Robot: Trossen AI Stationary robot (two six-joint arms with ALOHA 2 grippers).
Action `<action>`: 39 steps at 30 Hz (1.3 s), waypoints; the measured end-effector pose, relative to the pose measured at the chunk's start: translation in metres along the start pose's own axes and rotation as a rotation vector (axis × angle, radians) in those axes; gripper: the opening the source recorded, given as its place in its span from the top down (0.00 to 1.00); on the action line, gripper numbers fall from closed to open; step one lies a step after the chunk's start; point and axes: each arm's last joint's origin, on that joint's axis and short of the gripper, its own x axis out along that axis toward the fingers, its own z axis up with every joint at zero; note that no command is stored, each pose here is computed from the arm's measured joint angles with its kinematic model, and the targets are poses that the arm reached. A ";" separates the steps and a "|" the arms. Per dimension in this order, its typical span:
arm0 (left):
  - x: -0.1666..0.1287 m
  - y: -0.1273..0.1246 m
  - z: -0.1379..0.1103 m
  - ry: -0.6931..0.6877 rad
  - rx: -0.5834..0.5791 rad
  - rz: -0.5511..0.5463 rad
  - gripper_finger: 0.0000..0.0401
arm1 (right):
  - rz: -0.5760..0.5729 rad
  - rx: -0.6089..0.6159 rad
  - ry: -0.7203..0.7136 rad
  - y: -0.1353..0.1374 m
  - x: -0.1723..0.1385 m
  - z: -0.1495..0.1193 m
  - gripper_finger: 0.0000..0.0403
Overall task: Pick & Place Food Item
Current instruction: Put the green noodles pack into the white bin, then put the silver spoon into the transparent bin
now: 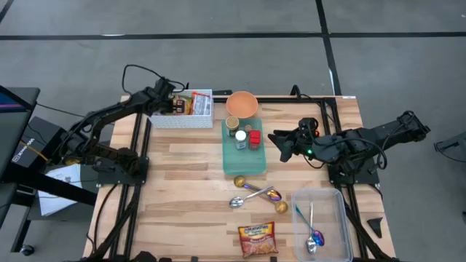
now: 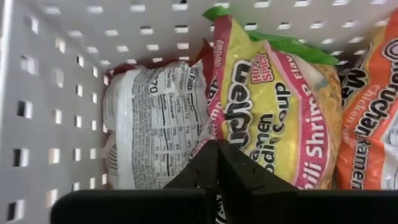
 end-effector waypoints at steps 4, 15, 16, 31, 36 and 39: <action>0.004 0.003 -0.007 -0.006 -0.057 0.019 1.00 | -0.001 0.000 0.000 0.000 0.000 0.000 0.55; -0.041 0.014 0.000 -0.206 -0.188 -0.077 1.00 | -0.001 -0.004 0.000 0.000 0.000 0.000 0.55; -0.046 0.013 0.001 -0.210 -0.189 -0.117 1.00 | -0.002 -0.007 0.001 0.000 0.000 0.000 0.55; -0.180 -0.027 -0.021 -0.526 0.224 -1.276 0.98 | -0.041 -0.110 0.102 -0.010 0.001 -0.007 0.55; -0.205 -0.030 -0.043 -0.576 0.343 -1.395 0.87 | -0.053 -0.153 0.192 -0.016 0.003 -0.010 0.55; -0.214 -0.034 -0.055 -0.582 0.382 -1.430 0.77 | -0.059 -0.167 0.246 -0.020 0.004 -0.011 0.55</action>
